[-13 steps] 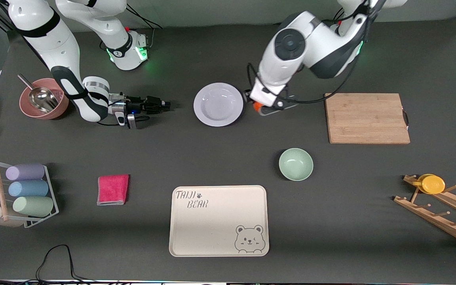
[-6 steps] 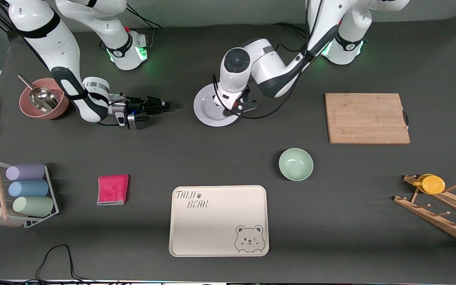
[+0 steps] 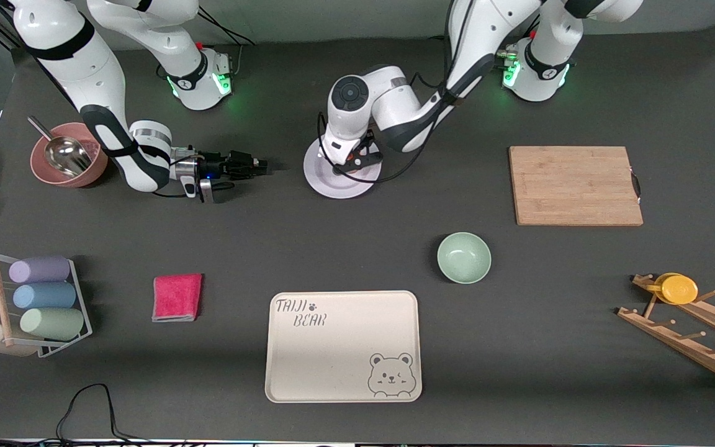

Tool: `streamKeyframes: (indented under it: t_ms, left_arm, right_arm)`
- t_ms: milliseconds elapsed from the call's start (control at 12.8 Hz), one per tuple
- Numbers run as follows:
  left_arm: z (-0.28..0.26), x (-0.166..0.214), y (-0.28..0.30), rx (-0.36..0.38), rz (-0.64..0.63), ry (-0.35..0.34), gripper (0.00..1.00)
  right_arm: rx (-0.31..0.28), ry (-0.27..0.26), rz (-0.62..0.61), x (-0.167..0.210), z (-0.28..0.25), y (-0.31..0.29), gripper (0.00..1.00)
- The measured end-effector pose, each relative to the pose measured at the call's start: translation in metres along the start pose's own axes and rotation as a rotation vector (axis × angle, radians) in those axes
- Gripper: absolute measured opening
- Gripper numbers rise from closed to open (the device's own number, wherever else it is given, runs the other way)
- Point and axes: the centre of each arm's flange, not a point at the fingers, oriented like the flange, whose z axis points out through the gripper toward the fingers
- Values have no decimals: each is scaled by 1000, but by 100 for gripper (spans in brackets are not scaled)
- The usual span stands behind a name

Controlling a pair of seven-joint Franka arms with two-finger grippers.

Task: Place orange and plate with both arms
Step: 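Carry the orange with the left gripper and lower it onto the plate, then open the left gripper and withdraw it while the right gripper grips the plate rim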

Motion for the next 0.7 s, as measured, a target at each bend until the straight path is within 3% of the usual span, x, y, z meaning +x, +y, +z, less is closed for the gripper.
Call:
streamKeyframes:
  t_ms: [545,701]
  left_arm:
    - [42,-12,3,6,15,6,63]
    - [39,-12,5,-1,14,8,81]
  right_arm:
    - [0,0,-22,0,0,0,44]
    - [0,0,-22,0,0,0,44]
